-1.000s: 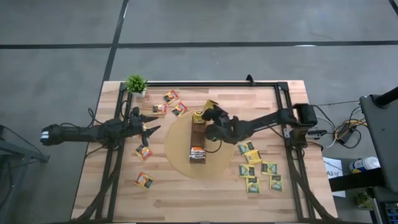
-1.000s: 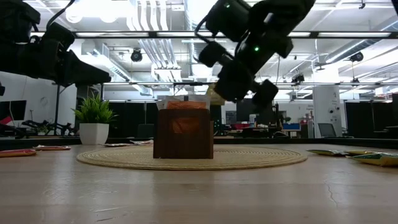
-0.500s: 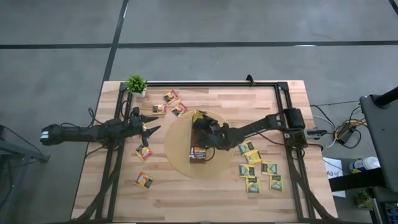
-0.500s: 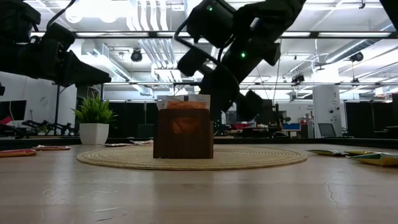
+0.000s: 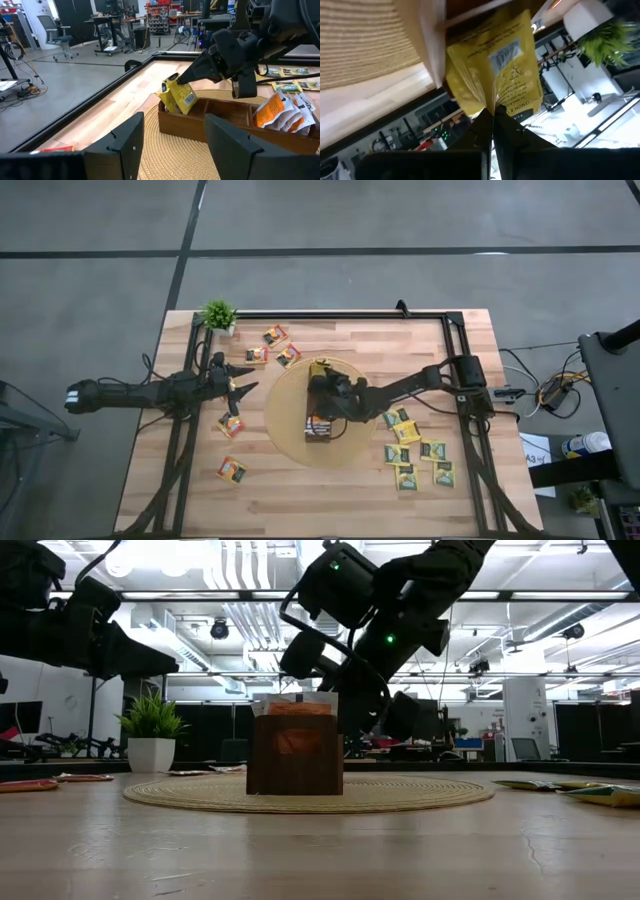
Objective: Pick & Place Tea
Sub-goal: Put the yellow tea bag into the top section of the wooden organizer
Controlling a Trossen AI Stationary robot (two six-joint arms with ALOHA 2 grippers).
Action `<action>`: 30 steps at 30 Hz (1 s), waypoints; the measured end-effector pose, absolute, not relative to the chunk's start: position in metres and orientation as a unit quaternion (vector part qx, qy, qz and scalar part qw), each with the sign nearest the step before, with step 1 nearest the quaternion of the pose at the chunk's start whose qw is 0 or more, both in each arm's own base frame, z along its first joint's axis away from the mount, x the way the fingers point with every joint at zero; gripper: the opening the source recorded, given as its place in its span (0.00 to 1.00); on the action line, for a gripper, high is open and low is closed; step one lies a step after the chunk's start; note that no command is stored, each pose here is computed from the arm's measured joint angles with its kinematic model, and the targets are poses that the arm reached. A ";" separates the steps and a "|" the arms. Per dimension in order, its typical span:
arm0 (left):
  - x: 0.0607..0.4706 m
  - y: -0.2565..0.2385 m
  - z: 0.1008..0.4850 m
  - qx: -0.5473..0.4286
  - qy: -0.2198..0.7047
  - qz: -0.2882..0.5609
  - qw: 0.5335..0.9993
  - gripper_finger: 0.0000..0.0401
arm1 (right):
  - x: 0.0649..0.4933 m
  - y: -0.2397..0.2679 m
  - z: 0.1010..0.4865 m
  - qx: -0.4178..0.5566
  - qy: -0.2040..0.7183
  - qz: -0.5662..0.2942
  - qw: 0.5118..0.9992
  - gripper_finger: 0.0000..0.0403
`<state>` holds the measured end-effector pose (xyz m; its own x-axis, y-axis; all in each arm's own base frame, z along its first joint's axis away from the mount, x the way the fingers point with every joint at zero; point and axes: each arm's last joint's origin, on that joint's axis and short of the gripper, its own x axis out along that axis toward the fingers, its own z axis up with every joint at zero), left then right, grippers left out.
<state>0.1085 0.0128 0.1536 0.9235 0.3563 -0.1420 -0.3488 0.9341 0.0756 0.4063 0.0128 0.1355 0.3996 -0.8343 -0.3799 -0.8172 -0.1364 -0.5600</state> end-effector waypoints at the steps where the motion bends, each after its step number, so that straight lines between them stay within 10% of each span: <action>1: 0.109 0.013 0.154 0.024 0.077 0.180 0.980 0.50 | 0.407 0.013 0.136 -0.755 0.545 -0.009 0.365 0.02; 30: 0.109 0.013 0.154 0.024 0.077 0.180 0.980 0.50 | 0.414 0.008 0.148 -0.703 0.528 -0.015 0.476 0.11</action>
<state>0.1085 0.0128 0.1537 0.9234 0.3567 -0.1417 -0.3492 0.9340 0.0755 0.4136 0.0084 0.1476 0.4412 -0.7567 -0.4824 -0.7290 0.0113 -0.6845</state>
